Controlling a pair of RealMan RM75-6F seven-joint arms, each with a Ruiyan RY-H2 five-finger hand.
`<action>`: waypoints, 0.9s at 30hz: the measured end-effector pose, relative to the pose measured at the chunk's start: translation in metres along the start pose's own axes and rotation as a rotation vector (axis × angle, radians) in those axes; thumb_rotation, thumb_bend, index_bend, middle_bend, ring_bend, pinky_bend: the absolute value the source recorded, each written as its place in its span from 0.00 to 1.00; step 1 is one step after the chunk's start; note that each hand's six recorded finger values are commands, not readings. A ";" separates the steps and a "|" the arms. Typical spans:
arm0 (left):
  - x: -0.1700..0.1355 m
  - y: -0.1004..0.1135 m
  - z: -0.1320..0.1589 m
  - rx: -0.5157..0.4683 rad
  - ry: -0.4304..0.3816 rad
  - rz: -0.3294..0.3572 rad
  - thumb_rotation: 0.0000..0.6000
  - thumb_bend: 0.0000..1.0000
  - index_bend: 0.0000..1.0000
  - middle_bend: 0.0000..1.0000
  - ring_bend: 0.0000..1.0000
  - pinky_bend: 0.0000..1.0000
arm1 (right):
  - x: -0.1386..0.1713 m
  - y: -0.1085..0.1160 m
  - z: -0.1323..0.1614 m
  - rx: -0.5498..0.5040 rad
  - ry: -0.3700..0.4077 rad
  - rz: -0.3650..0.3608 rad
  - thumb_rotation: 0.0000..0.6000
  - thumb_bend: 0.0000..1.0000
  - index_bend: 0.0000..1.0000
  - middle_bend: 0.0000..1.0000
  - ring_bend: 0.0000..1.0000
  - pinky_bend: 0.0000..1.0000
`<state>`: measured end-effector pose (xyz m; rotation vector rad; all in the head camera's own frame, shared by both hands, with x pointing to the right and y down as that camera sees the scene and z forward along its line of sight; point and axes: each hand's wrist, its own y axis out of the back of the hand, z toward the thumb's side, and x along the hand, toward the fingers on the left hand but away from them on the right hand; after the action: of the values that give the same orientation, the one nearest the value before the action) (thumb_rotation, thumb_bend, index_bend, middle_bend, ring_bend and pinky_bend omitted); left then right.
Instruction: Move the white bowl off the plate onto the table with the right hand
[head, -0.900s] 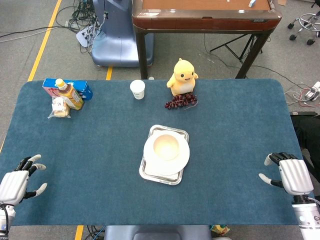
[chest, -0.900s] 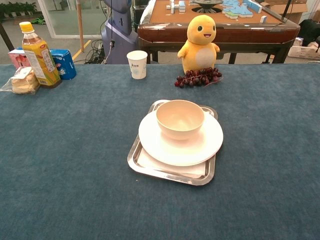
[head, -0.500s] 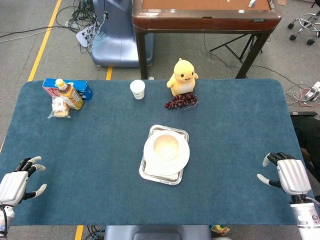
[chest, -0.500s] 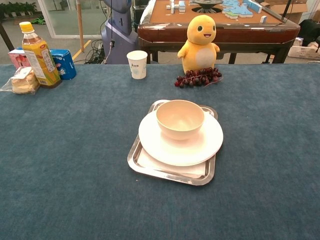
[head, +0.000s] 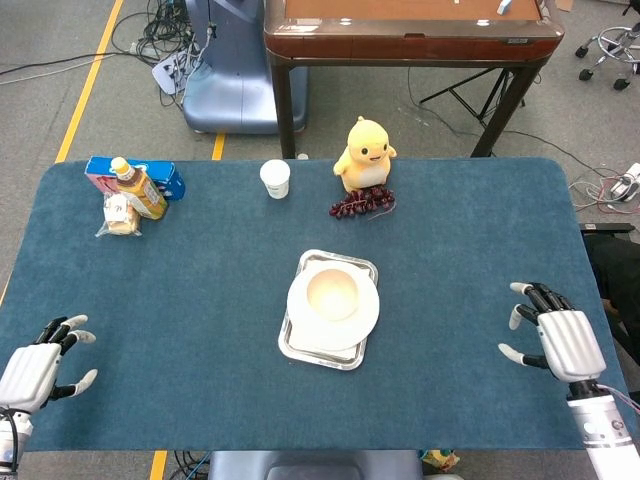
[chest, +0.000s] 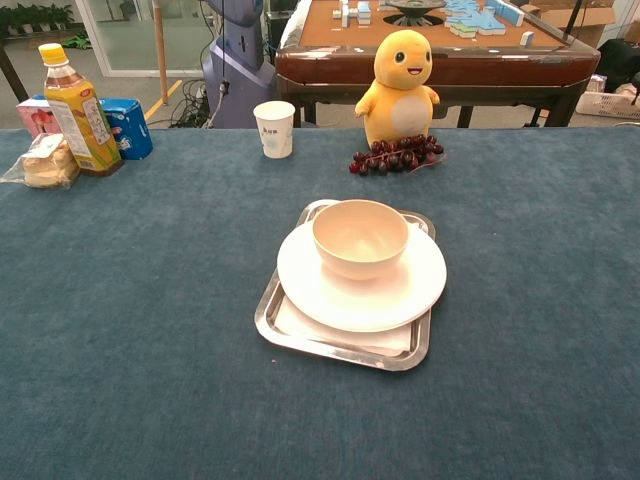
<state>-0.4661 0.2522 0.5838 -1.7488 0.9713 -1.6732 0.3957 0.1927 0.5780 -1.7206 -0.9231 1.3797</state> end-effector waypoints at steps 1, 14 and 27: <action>0.000 0.000 0.000 0.000 0.002 -0.001 1.00 0.25 0.35 0.17 0.10 0.34 | -0.005 0.000 0.003 0.006 0.013 0.007 1.00 0.18 0.59 0.19 0.11 0.23; -0.001 0.001 -0.004 -0.007 0.021 -0.016 1.00 0.25 0.35 0.18 0.10 0.34 | -0.085 -0.012 0.070 0.009 0.206 0.150 1.00 0.23 0.56 0.08 0.00 0.16; -0.002 0.008 -0.009 -0.026 0.039 -0.006 1.00 0.25 0.35 0.18 0.10 0.35 | -0.124 -0.035 0.126 0.150 0.330 0.200 1.00 0.21 0.47 0.02 0.00 0.08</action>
<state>-0.4760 0.2502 0.5769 -1.7436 1.0107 -1.7116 0.2485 0.1144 0.6459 -1.8891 -0.4654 1.2030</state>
